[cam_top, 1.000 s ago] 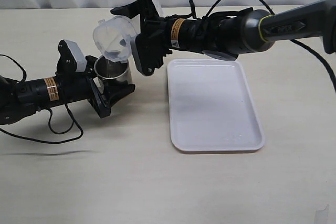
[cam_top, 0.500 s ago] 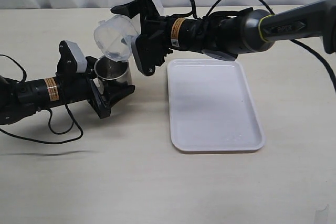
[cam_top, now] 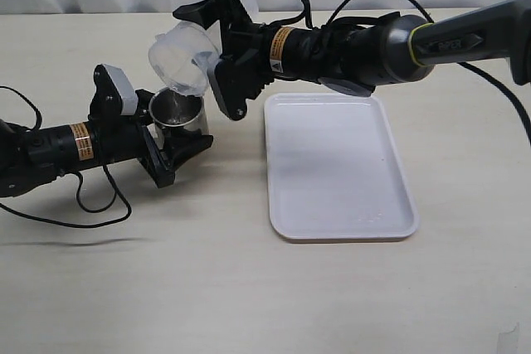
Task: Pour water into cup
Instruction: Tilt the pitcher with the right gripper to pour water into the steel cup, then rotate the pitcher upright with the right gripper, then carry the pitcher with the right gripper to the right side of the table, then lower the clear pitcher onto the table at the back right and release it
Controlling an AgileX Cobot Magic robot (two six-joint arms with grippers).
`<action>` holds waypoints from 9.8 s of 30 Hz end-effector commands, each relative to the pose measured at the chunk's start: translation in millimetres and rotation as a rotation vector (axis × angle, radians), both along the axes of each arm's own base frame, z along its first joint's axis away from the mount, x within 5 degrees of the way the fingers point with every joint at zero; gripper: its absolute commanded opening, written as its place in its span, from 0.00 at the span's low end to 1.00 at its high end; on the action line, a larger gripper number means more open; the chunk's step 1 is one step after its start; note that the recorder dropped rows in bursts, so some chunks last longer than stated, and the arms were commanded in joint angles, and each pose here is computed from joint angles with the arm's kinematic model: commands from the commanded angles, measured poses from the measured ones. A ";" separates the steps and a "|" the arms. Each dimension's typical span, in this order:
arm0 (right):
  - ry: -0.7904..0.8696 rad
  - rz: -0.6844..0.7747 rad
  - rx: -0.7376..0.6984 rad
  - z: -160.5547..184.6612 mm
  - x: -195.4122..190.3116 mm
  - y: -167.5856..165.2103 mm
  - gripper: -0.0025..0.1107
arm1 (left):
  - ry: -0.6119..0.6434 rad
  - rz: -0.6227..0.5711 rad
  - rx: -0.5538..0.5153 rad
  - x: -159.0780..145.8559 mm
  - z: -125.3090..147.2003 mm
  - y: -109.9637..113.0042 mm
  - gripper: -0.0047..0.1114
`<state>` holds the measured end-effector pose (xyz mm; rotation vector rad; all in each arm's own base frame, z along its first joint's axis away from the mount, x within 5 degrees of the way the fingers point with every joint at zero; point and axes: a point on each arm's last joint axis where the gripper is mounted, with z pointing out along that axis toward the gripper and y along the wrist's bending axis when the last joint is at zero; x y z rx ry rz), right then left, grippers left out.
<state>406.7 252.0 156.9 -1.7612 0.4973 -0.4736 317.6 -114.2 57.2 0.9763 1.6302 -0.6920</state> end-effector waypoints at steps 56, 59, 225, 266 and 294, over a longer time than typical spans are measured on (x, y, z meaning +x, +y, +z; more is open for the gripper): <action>-0.154 0.041 -0.050 11.5 -0.8 0.9 0.06 | -0.022 0.002 -0.028 2.2 4.6 -0.5 0.04; -0.154 0.041 -0.050 11.5 -0.8 0.9 0.06 | -0.022 0.002 -0.028 2.2 4.6 -0.5 0.04; 0.888 -0.845 1.451 -62.6 72.3 -271.2 0.85 | -0.034 0.023 -0.069 8.1 10.2 -11.2 0.04; 0.875 -0.936 1.403 -8.6 67.2 -274.8 0.99 | -0.034 0.038 -0.072 9.2 10.4 -10.5 0.04; 0.847 -0.842 1.382 26.0 -22.2 -260.7 0.99 | -0.034 0.038 -0.072 9.2 10.4 -10.5 0.04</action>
